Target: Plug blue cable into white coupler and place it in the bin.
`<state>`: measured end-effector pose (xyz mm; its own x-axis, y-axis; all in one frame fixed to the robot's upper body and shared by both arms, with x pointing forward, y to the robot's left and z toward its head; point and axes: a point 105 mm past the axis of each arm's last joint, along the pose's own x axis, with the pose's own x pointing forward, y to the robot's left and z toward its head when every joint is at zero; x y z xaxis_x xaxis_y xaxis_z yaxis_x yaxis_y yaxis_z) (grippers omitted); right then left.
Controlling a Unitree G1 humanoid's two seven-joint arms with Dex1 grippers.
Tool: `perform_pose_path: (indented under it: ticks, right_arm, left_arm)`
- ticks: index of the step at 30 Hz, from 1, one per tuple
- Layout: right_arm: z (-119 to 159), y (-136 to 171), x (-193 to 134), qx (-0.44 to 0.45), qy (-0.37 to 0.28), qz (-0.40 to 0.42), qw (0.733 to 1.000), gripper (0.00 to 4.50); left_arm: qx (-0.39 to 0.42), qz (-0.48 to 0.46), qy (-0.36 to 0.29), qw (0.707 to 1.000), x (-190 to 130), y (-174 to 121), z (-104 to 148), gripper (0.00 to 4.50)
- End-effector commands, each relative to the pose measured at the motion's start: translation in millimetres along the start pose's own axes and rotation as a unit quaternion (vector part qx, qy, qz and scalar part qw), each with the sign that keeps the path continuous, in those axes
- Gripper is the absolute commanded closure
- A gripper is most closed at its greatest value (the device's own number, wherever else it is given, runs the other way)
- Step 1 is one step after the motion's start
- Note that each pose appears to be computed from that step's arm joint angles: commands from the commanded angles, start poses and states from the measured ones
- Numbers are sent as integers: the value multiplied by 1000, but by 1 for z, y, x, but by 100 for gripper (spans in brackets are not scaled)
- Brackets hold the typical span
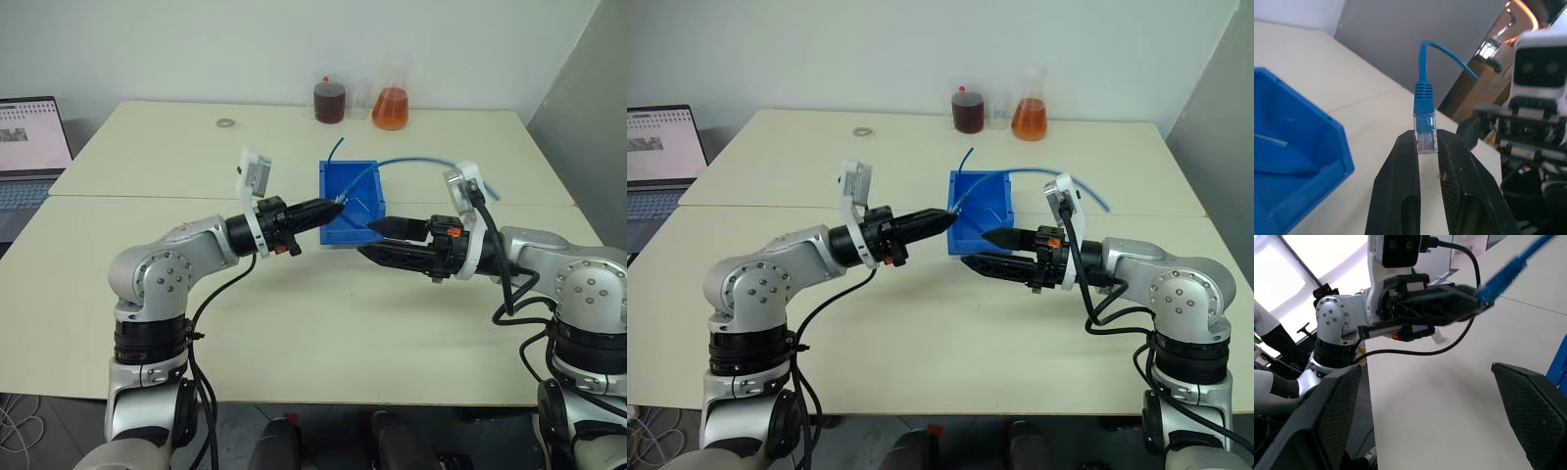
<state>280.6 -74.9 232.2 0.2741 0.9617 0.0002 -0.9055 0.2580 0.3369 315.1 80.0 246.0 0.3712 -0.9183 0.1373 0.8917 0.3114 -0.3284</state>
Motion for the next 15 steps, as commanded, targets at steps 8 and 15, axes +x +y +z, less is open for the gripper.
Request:
perform_pose_path:
  ticks: [8, 15]
  right_arm:
    - [29, 0, 9, 11, -47, 27, 998, 0]
    - [25, 11, 7, 16, -20, 62, 998, 0]
  left_arm:
    - [-50, -94, 49, 993, 0, -33, -21, 426]
    - [-52, -92, 55, 993, -3, -31, -26, 426]
